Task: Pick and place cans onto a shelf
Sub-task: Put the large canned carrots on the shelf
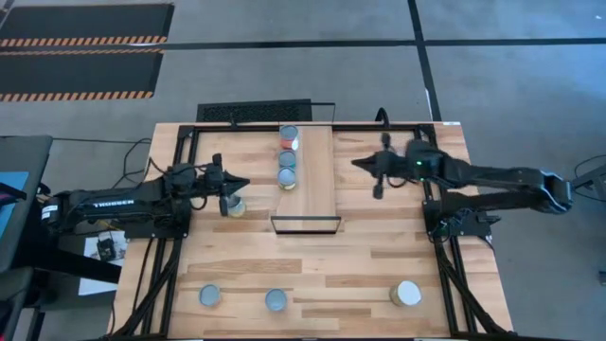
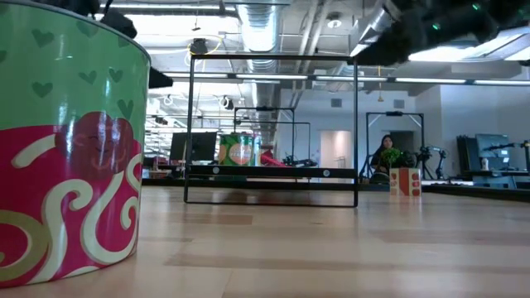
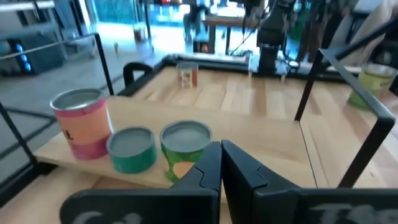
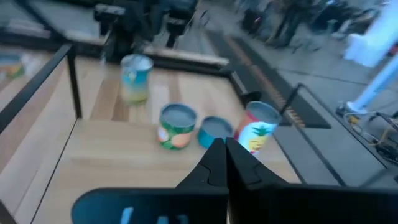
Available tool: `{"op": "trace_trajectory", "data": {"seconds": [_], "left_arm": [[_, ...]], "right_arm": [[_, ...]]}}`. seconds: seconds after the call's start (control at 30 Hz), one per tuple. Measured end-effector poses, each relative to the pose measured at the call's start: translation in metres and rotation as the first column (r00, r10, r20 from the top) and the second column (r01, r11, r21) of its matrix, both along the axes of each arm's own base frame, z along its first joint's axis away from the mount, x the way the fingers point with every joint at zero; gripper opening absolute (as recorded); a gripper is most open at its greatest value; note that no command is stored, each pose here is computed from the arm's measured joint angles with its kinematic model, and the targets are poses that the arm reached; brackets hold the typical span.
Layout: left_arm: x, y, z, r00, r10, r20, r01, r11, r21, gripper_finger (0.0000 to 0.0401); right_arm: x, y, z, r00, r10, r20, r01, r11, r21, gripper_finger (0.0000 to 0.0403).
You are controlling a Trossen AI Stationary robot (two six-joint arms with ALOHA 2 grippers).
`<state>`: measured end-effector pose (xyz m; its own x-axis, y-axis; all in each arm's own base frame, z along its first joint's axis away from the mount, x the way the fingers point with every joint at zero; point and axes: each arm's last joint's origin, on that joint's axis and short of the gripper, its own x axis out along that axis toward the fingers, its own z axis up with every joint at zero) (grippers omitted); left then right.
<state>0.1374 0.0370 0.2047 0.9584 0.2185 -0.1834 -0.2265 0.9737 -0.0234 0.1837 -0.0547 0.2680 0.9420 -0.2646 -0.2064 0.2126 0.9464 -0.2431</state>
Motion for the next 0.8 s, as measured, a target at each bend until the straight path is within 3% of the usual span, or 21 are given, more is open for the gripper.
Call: {"op": "trace_trajectory", "data": {"seconds": [0.3, 0.47, 0.57, 0.8], "left_arm": [[-0.006, -0.002, 0.043, 0.966, 0.017, -0.257, -0.048, 0.993, -0.112, 0.0000], [-0.004, -0.005, 0.048, 0.903, 0.031, -0.429, -0.100, 0.985, -0.140, 0.0000], [-0.001, -0.009, 0.047, 0.840, 0.035, -0.542, -0.139, 0.979, -0.151, 0.0000], [0.007, -0.022, 0.050, 0.718, 0.024, -0.696, -0.192, 0.967, -0.165, 0.0026]], "right_arm": [[-0.031, 0.006, -0.061, 0.987, 0.000, 0.163, -0.017, 0.995, 0.101, 0.0003], [-0.041, 0.008, -0.088, 0.971, -0.015, 0.240, -0.013, 0.993, 0.114, 0.0003], [-0.046, 0.010, -0.097, 0.964, -0.022, 0.265, -0.012, 0.992, 0.129, 0.0003], [-0.047, 0.014, -0.102, 0.961, 0.001, 0.275, -0.042, 0.989, 0.144, 0.0004]]}}
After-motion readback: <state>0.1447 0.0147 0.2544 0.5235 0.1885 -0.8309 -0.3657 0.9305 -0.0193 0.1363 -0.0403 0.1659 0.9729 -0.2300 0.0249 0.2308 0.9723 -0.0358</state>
